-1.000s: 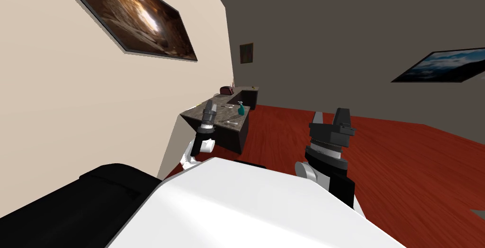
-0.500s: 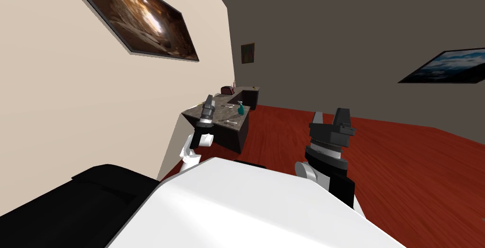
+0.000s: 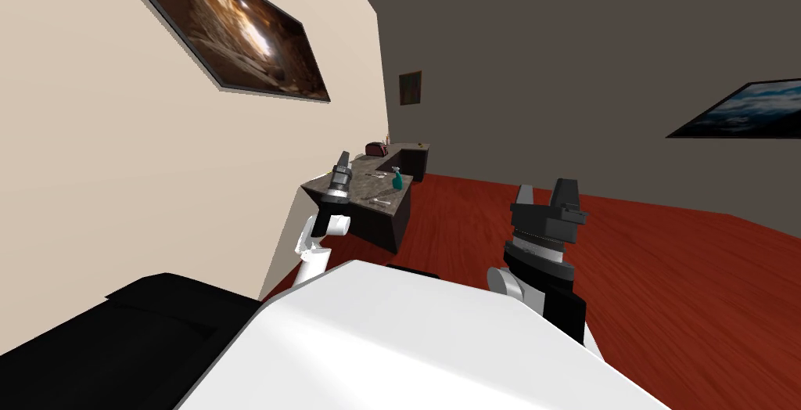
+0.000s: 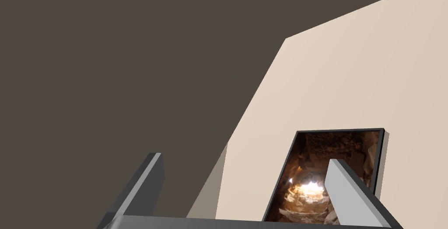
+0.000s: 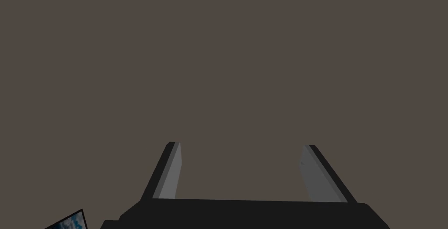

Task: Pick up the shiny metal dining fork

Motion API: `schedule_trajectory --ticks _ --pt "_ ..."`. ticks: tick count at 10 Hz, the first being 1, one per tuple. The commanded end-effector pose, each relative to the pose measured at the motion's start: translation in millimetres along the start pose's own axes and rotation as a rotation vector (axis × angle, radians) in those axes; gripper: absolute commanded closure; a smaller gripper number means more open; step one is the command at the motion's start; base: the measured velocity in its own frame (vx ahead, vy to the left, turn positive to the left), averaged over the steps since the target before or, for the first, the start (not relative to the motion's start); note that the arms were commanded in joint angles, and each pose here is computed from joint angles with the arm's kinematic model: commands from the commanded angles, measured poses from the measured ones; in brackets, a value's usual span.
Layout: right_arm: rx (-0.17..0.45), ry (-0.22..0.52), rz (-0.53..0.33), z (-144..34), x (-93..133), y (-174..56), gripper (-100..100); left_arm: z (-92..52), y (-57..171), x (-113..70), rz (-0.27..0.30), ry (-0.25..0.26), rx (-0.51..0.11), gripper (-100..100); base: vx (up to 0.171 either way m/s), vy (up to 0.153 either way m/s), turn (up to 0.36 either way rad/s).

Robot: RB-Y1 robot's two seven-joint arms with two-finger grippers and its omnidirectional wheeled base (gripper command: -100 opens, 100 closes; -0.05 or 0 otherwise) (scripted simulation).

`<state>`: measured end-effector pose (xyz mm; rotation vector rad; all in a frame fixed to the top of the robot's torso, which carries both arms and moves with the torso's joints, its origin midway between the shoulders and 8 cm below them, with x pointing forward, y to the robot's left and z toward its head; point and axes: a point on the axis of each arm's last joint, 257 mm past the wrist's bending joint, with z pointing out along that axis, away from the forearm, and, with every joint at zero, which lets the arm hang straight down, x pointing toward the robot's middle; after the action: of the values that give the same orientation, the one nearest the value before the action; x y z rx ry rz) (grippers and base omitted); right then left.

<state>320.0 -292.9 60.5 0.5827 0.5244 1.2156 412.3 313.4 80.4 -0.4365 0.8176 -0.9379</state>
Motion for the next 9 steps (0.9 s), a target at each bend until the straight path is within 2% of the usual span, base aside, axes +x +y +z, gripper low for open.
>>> schedule_trajectory --ticks 1,2,3,5,6,8,9 --pt "0.0 0.0 0.0 0.0 0 0 0 4.6 10 -2.7 0.016 -0.003 -0.037 -100 0.007 -0.044 0.023" --pt "0.0 0.0 0.0 0.0 0 0 0 4.5 14 -2.1 0.016 0.0 -0.053 -100 0.003 -0.021 -0.005" --pt "0.0 0.0 0.0 0.0 0 0 0 14.0 15 -12.5 0.042 -0.018 -0.06 -100 -0.001 -0.028 0.035" --pt "0.0 0.0 0.0 0.0 0 0 0 13.2 25 -11.1 0.042 -0.012 -0.099 -100 0.005 -0.033 0.012" --pt "0.0 0.0 0.0 0.0 0 0 0 21.9 27 -21.8 0.065 -0.03 -0.11 -100 0.013 -0.039 0.033" --pt "0.0 0.0 0.0 0.0 0 0 0 20.5 37 -20.4 0.064 -0.024 -0.152 -100 0.006 -0.029 0.01" --pt "0.0 0.0 0.0 0.0 0 0 0 28.1 40 -31.2 0.083 -0.043 -0.164 -100 0.009 -0.034 0.023"
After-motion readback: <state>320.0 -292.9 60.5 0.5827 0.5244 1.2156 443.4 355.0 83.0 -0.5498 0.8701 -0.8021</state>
